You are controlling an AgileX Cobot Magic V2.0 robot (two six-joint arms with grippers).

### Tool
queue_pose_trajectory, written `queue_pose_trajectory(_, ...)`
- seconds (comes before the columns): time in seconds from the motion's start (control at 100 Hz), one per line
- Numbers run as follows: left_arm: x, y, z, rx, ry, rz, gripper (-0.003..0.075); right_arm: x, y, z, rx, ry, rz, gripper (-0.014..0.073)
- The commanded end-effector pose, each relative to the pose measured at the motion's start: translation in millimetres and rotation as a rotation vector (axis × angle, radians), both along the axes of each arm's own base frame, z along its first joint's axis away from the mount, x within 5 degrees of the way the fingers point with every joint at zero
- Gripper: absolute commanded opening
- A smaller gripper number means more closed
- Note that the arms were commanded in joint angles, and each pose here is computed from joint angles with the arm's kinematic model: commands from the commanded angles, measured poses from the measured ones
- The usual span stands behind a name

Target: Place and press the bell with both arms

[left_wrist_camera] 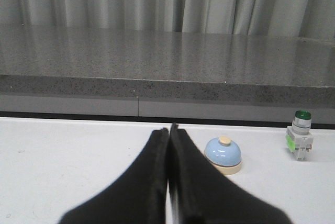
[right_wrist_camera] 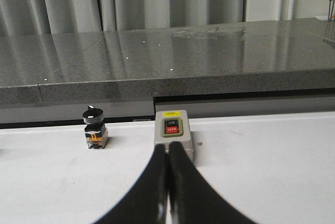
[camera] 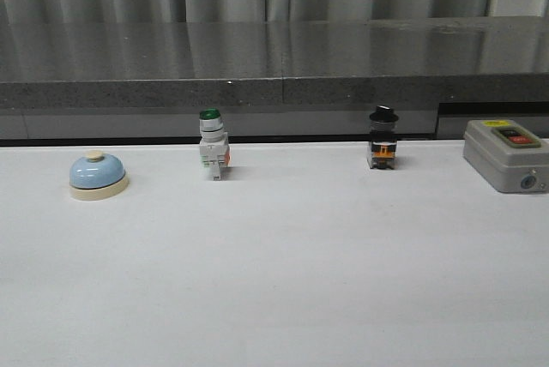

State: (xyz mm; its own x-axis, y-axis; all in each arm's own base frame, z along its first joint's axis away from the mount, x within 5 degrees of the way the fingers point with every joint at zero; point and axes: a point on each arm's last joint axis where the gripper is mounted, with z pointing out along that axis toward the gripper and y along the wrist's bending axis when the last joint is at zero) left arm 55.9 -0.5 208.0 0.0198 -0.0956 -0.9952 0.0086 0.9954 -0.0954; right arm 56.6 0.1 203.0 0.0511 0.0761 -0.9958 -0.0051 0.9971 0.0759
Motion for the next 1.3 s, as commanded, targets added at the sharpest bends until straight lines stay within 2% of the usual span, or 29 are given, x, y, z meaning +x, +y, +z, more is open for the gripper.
queue_pose_trajectory(0.0, -3, 0, 24, -0.028, -0.124, 0.0, -0.002, -3, 0, 13, -0.011, -0.113, -0.009, -0.0069)
queue_pose_trajectory(0.13, -4, 0, 51, -0.035, -0.1, -0.007, -0.002, -3, 0, 13, -0.011, -0.113, -0.009, -0.0069)
queue_pose_trajectory(0.26, 0, -2, 74, -0.068, 0.011, -0.023, -0.002, -3, 0, 13, -0.011, -0.113, -0.009, -0.0069)
queue_pose_trajectory(0.46, 14, -3, 108, -0.049, 0.156, -0.034, -0.002, -3, 0, 13, -0.011, -0.113, -0.009, -0.0069)
queue_pose_trajectory(0.55, 26, -4, 120, -0.046, 0.245, -0.039, -0.002, -3, 0, 13, -0.011, -0.113, -0.009, -0.0069)
queue_pose_trajectory(0.65, 42, -5, 129, 0.005, 0.336, -0.05, -0.002, -3, 0, 13, -0.011, -0.113, -0.009, -0.0069)
queue_pose_trajectory(0.77, 68, -5, 136, 0.001, 0.435, -0.056, -0.002, -3, 0, 13, -0.011, -0.113, -0.009, -0.0069)
queue_pose_trajectory(0.9, 94, -6, 146, -0.009, 0.487, -0.06, -0.002, -3, 0, 13, -0.011, -0.113, -0.009, -0.0069)
queue_pose_trajectory(0.98, 111, -8, 149, 0.035, 0.512, -0.091, -0.0011, -3, 0, 13, -0.011, -0.113, -0.009, -0.0069)
queue_pose_trajectory(1.03, 122, -9, 151, 0.028, 0.525, -0.104, 0.0018, -3, 0, 13, -0.011, -0.113, -0.009, -0.0069)
queue_pose_trajectory(1.1, 137, -12, 153, -0.016, 0.55, -0.12, 0.0097, -3, 0, 13, -0.011, -0.113, -0.009, -0.0069)
queue_pose_trajectory(1.15, 147, -13, 153, -0.021, 0.573, -0.134, 0.0179, -3, 0, 13, -0.011, -0.113, -0.009, -0.0069)
queue_pose_trajectory(1.29, 175, -16, 151, -0.005, 0.623, -0.172, 0.0472, -3, 0, 13, -0.011, -0.113, -0.009, -0.0069)
